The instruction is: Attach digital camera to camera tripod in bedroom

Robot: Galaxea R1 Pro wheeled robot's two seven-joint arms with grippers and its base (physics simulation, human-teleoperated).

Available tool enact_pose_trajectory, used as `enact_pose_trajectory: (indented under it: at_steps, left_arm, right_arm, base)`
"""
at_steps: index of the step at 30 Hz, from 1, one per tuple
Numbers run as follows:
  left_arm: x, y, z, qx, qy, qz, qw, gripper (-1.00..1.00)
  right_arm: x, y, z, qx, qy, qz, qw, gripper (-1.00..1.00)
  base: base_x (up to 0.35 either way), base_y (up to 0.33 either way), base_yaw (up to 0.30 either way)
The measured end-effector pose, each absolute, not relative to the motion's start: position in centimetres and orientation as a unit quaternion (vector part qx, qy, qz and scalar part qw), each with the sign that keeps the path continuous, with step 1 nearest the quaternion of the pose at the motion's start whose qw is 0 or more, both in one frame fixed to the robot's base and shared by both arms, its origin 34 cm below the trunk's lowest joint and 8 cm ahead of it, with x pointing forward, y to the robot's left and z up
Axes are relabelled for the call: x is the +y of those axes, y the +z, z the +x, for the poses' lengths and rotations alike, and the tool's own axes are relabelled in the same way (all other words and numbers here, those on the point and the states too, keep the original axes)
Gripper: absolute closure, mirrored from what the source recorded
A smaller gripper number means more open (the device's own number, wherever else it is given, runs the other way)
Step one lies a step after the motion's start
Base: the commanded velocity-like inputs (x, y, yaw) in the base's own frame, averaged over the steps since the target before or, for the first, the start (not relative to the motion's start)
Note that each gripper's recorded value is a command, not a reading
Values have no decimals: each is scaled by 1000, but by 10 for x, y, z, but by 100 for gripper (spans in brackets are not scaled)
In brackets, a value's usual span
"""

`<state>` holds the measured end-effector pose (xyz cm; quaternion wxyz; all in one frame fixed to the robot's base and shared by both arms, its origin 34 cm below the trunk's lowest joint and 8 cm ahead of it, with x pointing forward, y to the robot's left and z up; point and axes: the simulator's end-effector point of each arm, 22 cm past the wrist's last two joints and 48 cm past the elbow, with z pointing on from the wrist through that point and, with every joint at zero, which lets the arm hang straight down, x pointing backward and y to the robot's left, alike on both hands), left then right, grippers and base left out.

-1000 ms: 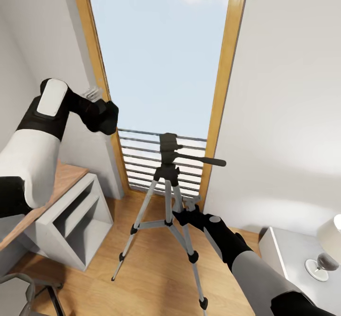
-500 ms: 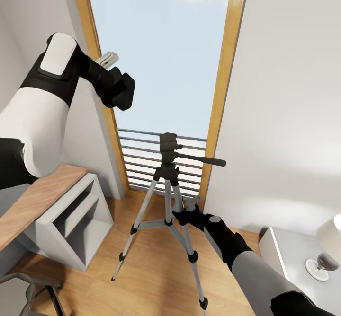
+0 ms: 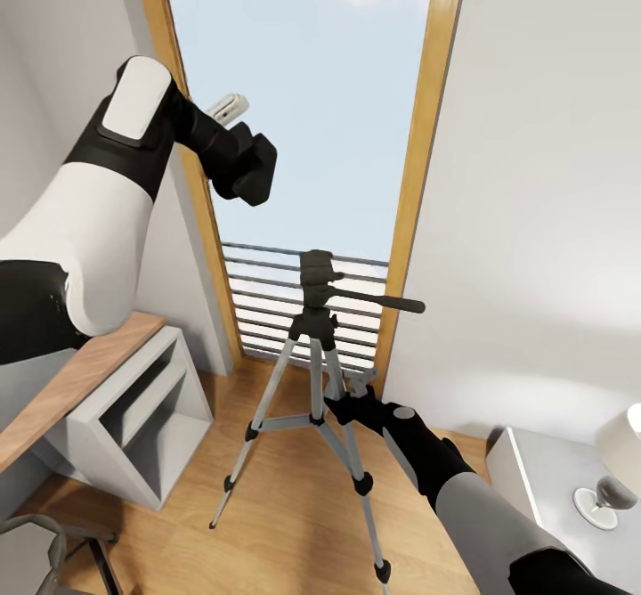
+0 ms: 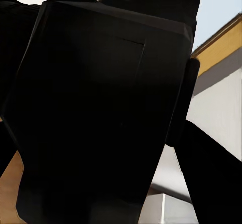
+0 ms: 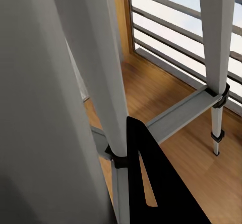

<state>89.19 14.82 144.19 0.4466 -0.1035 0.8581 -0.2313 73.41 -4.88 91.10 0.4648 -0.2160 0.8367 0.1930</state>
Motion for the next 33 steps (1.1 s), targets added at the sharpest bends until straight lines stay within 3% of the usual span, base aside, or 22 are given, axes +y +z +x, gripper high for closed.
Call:
enact_pose_trajectory:
  at_steps: [19,33]
  left_arm:
    - [125,1468,885,842,-241,-82,475,100]
    - [122,1417,890,873,-228,-93,421,100]
  right_arm:
    - [-49,911,734,837,192,-216,465,100]
    - [-49,911,734,837,192,-216,465,100]
  base:
    - [0,0,0]
    - [0,0,0]
